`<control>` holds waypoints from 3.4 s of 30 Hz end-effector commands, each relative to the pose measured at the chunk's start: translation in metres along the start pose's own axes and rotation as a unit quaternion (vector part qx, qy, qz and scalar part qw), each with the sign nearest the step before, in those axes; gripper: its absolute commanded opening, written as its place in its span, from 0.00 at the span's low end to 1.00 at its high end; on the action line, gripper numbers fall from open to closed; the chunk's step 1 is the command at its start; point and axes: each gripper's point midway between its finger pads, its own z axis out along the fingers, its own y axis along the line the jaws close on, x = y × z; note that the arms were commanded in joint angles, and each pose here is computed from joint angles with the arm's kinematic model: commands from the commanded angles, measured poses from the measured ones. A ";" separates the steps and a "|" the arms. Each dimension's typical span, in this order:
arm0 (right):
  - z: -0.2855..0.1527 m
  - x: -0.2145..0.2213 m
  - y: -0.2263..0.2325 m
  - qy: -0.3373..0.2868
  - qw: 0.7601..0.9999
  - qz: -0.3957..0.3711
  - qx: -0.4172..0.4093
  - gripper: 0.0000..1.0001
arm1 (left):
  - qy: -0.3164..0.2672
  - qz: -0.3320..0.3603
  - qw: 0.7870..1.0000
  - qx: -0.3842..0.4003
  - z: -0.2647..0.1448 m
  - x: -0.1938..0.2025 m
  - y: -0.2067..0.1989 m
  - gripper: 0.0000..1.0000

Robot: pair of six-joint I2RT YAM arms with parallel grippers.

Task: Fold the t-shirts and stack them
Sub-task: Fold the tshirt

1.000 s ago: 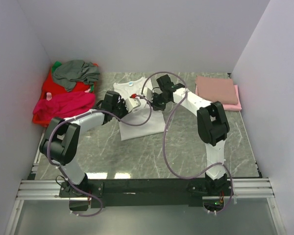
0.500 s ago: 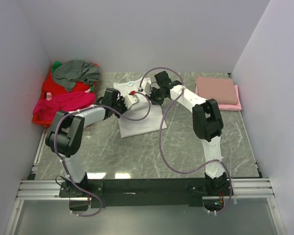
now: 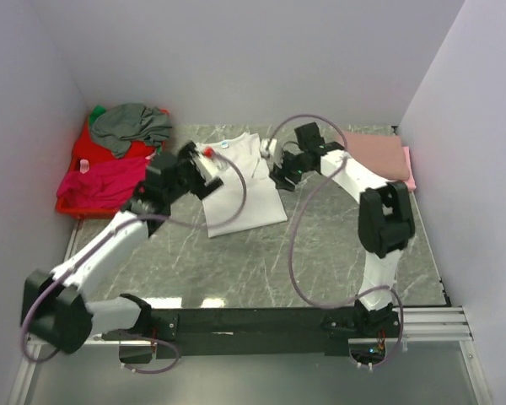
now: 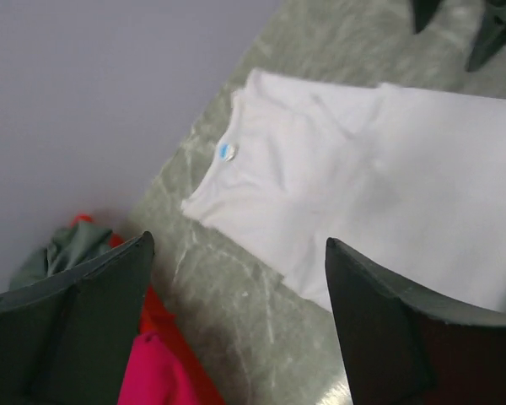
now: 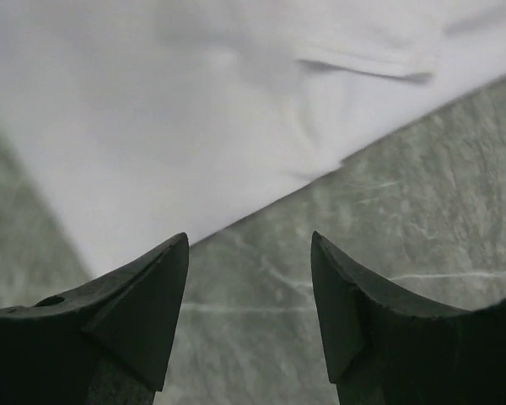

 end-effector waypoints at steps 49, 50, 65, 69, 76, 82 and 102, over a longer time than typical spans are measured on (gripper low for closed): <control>0.020 0.077 0.118 0.121 0.974 -0.155 -0.116 0.08 | 0.196 0.099 0.961 0.167 -0.005 0.156 -0.173 0.00; 0.016 0.079 0.122 0.118 0.972 -0.160 -0.128 0.06 | 0.185 0.093 0.960 0.188 -0.008 0.152 -0.180 0.01; -0.101 0.110 0.242 0.099 0.947 -0.132 -0.276 0.00 | 0.128 0.008 0.894 0.429 -0.109 0.088 -0.285 0.00; -0.100 0.091 0.216 0.093 0.965 -0.121 -0.213 0.00 | 0.109 0.040 0.916 0.384 -0.092 0.079 -0.262 0.00; -0.083 0.023 0.114 0.068 0.991 -0.081 -0.083 0.00 | 0.062 0.068 0.961 0.262 -0.012 0.052 -0.154 0.00; -0.044 -0.008 0.028 0.051 0.999 -0.006 0.015 0.00 | 0.067 0.060 0.973 0.211 0.050 0.062 -0.088 0.00; -0.035 -0.025 -0.055 -0.010 0.984 0.085 0.158 0.00 | -0.034 0.070 0.992 0.103 0.107 0.044 -0.011 0.00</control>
